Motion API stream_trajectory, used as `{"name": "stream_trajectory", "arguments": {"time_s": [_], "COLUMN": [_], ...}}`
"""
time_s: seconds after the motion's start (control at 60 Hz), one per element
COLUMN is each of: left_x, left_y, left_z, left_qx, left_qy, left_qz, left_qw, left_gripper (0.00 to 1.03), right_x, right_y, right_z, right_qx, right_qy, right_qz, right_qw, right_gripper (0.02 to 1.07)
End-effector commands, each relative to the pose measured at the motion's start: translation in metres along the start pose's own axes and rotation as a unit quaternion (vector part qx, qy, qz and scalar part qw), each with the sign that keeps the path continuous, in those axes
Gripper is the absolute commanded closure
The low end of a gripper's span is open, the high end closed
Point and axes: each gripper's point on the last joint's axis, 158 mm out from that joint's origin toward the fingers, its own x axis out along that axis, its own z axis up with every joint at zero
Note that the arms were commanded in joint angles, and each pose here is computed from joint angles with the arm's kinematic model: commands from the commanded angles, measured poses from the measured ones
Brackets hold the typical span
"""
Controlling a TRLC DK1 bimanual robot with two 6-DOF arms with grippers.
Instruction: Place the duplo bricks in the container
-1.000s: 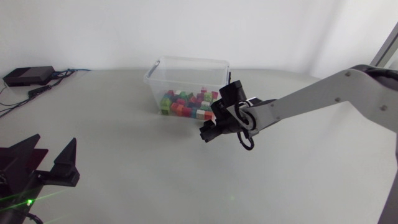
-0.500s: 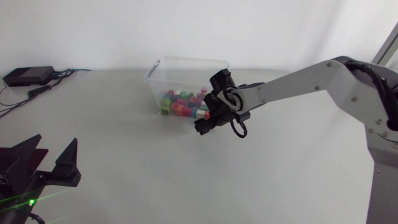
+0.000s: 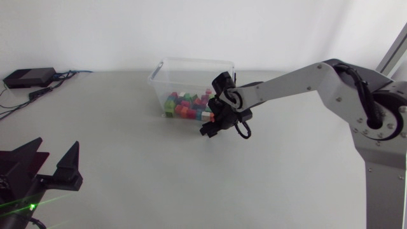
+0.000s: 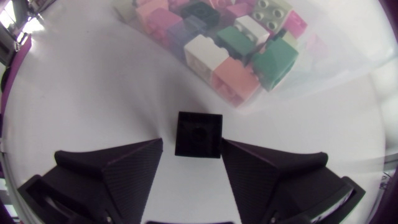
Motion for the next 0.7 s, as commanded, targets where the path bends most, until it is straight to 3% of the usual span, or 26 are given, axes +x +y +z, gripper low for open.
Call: {"name": "stream_trajectory", "arguments": {"time_s": [0.0, 0.167, 0.3, 0.683], "left_x": [0.001, 0.001, 0.001, 0.001], "left_y": [0.001, 0.001, 0.001, 0.001], "left_z": [-0.007, -0.007, -0.007, -0.007], "left_qx": [-0.009, -0.009, -0.009, -0.009], "left_qy": [0.003, 0.003, 0.003, 0.003], "left_qz": [0.005, 0.005, 0.005, 0.005], "left_qw": [1.0, 1.0, 1.0, 1.0], "left_gripper": [0.05, 0.05, 0.05, 0.05], "right_x": [0.009, 0.003, -0.022, -0.175], "right_y": [-0.002, -0.002, 0.001, -0.003], "right_z": [-0.005, -0.009, -0.014, 0.015], "right_qx": [0.003, 0.002, 0.001, 0.023], "right_qy": [0.006, -0.004, -0.023, -0.149], "right_qz": [0.0, -0.006, -0.014, -0.034], "right_qw": [1.0, 1.0, 1.0, 0.988], "right_gripper": [0.66, 0.67, 0.68, 0.68]}}
